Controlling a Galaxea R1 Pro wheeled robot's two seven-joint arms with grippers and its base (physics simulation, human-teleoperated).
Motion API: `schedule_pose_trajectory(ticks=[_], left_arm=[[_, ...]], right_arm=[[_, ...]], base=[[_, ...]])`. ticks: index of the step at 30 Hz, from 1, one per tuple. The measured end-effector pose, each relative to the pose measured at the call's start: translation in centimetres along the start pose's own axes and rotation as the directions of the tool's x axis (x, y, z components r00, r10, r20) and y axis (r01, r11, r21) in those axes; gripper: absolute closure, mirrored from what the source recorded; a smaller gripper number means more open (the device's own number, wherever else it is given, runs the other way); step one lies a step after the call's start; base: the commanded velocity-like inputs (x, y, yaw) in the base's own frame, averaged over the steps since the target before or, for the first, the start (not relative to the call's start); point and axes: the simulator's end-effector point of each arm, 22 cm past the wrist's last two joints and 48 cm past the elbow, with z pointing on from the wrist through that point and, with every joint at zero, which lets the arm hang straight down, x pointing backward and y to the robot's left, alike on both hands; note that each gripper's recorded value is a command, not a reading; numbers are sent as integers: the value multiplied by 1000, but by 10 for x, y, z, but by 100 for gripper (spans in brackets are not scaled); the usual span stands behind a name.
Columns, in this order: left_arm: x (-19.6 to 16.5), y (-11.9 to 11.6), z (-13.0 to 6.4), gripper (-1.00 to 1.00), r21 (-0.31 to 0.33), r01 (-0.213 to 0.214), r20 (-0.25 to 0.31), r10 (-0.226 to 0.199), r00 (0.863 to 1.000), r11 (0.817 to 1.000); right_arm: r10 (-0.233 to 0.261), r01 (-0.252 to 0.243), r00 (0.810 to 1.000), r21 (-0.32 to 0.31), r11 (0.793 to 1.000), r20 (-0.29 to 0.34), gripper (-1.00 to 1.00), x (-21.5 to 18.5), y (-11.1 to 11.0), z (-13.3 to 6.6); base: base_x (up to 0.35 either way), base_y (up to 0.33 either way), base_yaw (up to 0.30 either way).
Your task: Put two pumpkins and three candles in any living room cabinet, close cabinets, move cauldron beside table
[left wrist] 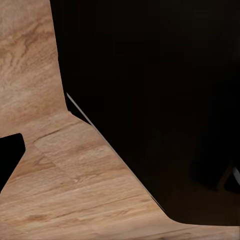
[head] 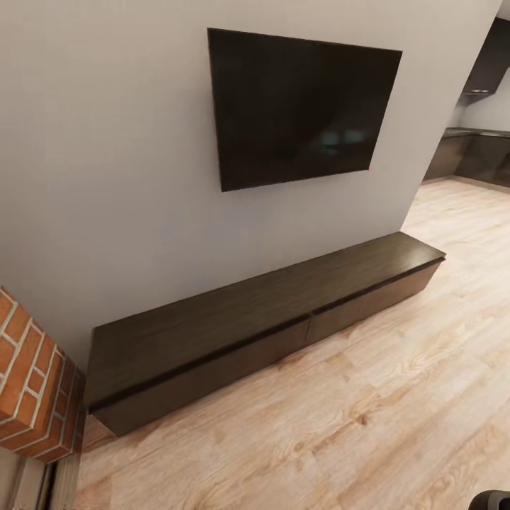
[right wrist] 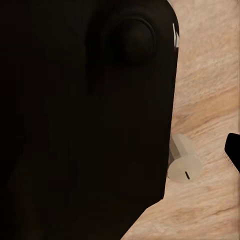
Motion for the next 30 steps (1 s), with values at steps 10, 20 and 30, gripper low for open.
schedule_pose_trajectory(ticks=[10, 20, 30], left_arm=[[0, 0, 0, -100, 0, 1, 0, -1, 1000, 1000], [0, 0, 0, -100, 0, 2, 0, -2, 1000, 1000], [0, -1, 0, -100, 1, 2, 0, -2, 1000, 1000]], right_arm=[[0, 0, 1000, -1, 1000, -1, -100, 0, 1, 0], [2, -2, 1000, 0, 1000, 1, -100, 0, 0, 0], [-2, 2, 1000, 2, 1000, 4, -100, -2, -2, 0]], base=[[107, 69, 13], [241, 179, 0], [56, 36, 0]])
